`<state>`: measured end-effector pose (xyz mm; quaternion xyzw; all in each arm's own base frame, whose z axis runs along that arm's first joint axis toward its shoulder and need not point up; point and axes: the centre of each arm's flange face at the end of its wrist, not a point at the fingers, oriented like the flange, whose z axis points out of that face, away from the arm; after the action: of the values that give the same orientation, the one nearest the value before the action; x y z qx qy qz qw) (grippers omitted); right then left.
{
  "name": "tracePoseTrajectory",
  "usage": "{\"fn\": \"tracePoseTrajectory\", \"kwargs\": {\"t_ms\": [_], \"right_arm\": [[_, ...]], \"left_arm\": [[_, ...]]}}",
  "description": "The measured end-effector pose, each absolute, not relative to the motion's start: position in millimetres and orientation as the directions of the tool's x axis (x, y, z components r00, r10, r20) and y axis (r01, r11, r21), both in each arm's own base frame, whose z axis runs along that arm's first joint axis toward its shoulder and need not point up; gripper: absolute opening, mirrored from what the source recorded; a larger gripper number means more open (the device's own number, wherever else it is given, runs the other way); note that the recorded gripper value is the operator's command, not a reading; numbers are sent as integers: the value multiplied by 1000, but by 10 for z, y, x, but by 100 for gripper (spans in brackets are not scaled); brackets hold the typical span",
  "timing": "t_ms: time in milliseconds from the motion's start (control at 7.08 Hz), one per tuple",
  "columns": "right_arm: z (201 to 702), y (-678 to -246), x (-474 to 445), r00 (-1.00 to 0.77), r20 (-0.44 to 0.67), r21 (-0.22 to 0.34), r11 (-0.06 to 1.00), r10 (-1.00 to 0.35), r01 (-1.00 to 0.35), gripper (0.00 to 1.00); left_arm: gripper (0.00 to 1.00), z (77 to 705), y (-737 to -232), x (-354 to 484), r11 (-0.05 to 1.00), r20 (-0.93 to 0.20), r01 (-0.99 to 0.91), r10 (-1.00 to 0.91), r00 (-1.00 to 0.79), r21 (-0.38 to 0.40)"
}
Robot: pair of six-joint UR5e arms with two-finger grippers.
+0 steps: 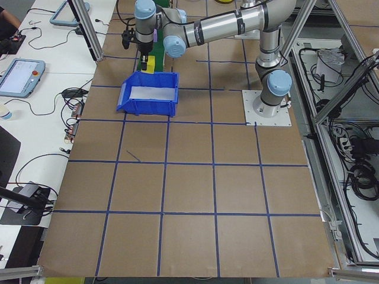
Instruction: Move block left to right into plate
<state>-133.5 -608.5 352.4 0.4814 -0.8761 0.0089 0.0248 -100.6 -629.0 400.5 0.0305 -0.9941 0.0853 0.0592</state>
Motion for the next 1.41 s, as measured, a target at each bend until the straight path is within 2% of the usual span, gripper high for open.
{"fn": "tracePoseTrajectory", "kwargs": {"t_ms": [282,565,706,847,1271,1412], "right_arm": [[3323,-6167,-1455,-380,52,-6,380,-924,-925,100],[3109,-6203,-1575,-274,27,-28,274,-961,-961,100],[3043,-6211,-1591,-240,19,-33,239,-971,-970,100],[2962,-6238,-1599,-173,14,-42,172,-985,-984,100],[2863,-6372,-1573,37,95,-97,-46,-995,-994,92],[2850,-6395,-1574,87,108,-98,-98,-990,-990,94]], "left_arm": [[11,3861,-6219,-1565,985,152,-102,-81,-985,-139],[12,3408,-6300,-1845,988,204,-110,-86,-975,-109],[44,3133,-6362,-1887,988,217,-109,-83,-973,-110],[99,2953,-6420,-1899,987,220,-107,-80,-972,-117],[100,2896,-6625,-1905,968,222,-99,-47,-974,-229],[100,3127,-6615,-1883,962,203,-99,-47,-978,-253]]}}
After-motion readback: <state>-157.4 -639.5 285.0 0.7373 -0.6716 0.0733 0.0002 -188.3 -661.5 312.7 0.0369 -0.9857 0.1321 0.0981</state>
